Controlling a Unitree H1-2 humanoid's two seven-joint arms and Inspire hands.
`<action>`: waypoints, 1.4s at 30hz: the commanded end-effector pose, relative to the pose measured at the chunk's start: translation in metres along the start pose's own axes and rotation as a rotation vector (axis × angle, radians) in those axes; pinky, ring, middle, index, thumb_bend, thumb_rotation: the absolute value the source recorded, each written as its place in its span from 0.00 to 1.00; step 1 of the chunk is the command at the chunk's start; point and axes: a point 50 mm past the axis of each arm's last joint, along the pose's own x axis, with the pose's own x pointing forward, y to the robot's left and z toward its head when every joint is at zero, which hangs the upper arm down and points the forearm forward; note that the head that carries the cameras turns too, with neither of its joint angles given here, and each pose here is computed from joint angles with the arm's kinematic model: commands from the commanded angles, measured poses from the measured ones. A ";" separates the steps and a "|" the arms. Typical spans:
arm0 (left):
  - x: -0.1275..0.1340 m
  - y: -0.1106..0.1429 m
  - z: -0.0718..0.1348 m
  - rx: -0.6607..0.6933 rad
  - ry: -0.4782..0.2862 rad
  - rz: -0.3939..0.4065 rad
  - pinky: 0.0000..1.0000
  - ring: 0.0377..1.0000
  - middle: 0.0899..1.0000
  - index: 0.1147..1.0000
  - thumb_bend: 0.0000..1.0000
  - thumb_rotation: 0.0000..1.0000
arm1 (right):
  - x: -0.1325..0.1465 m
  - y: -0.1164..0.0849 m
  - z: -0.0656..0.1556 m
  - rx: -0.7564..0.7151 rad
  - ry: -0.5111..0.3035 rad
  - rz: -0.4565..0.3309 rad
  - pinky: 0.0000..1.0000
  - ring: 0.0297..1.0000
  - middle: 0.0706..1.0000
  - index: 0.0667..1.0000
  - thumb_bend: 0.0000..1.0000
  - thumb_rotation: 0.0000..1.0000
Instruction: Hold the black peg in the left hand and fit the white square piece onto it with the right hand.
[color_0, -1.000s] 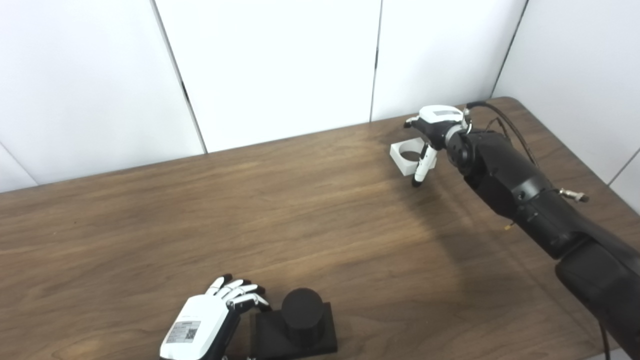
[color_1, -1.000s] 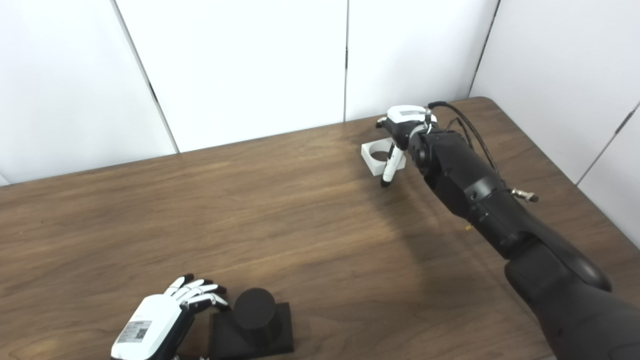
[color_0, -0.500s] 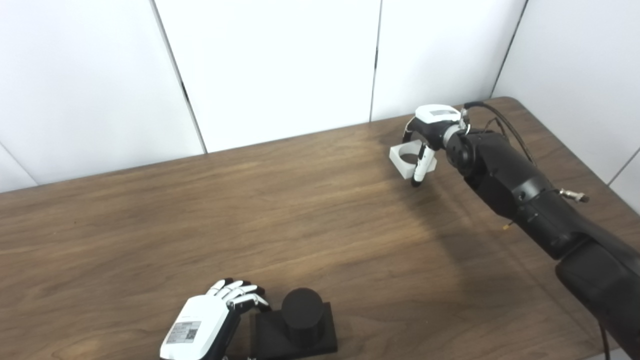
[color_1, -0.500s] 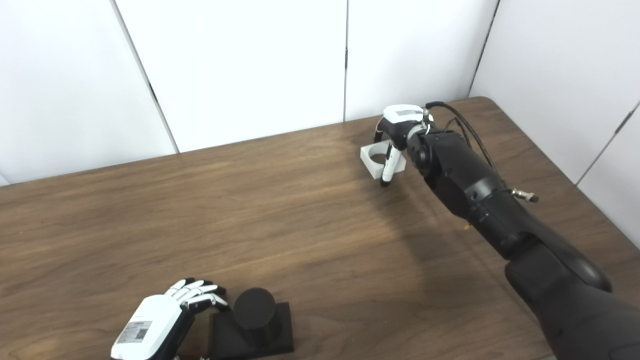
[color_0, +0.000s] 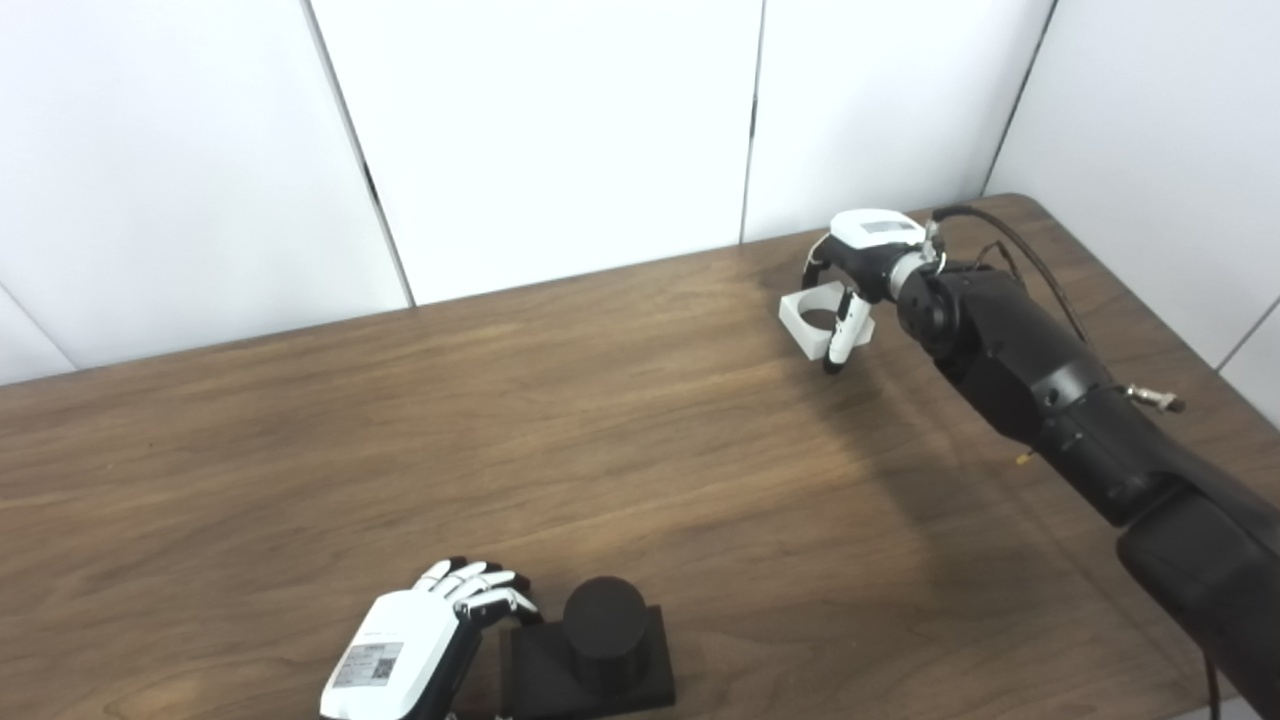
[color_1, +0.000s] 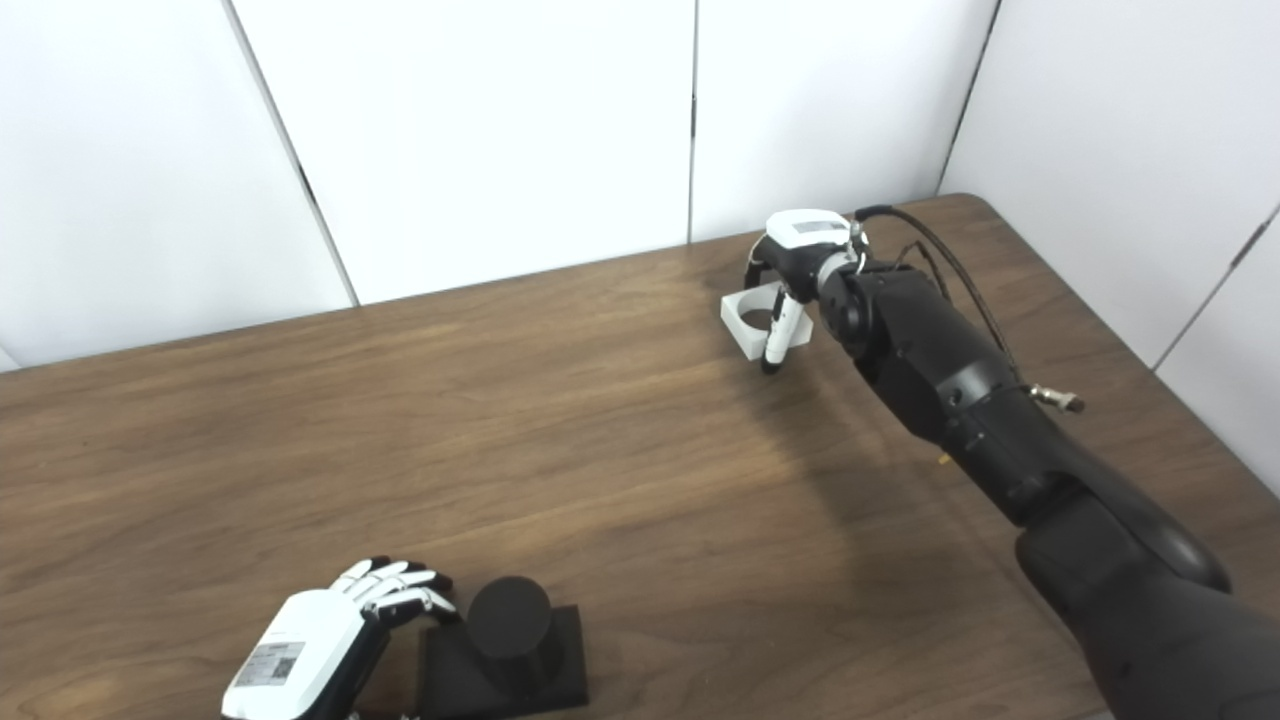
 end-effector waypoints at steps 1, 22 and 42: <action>-0.014 -0.017 -0.008 0.036 0.036 -0.132 0.92 0.85 0.78 0.42 0.51 0.05 | -0.001 -0.014 -0.008 -0.005 0.002 -0.070 0.77 0.85 0.77 0.46 0.53 0.13; -0.009 -0.017 -0.003 0.025 0.035 -0.128 0.92 0.85 0.78 0.42 0.51 0.05 | -0.047 -0.033 0.015 -0.081 -0.210 -0.138 0.77 0.82 0.73 0.45 0.52 0.13; -0.004 -0.019 0.001 0.024 0.050 -0.130 0.92 0.86 0.78 0.42 0.51 0.05 | -0.181 -0.078 0.120 -0.225 -0.612 -0.162 0.88 0.84 0.73 0.45 0.52 0.13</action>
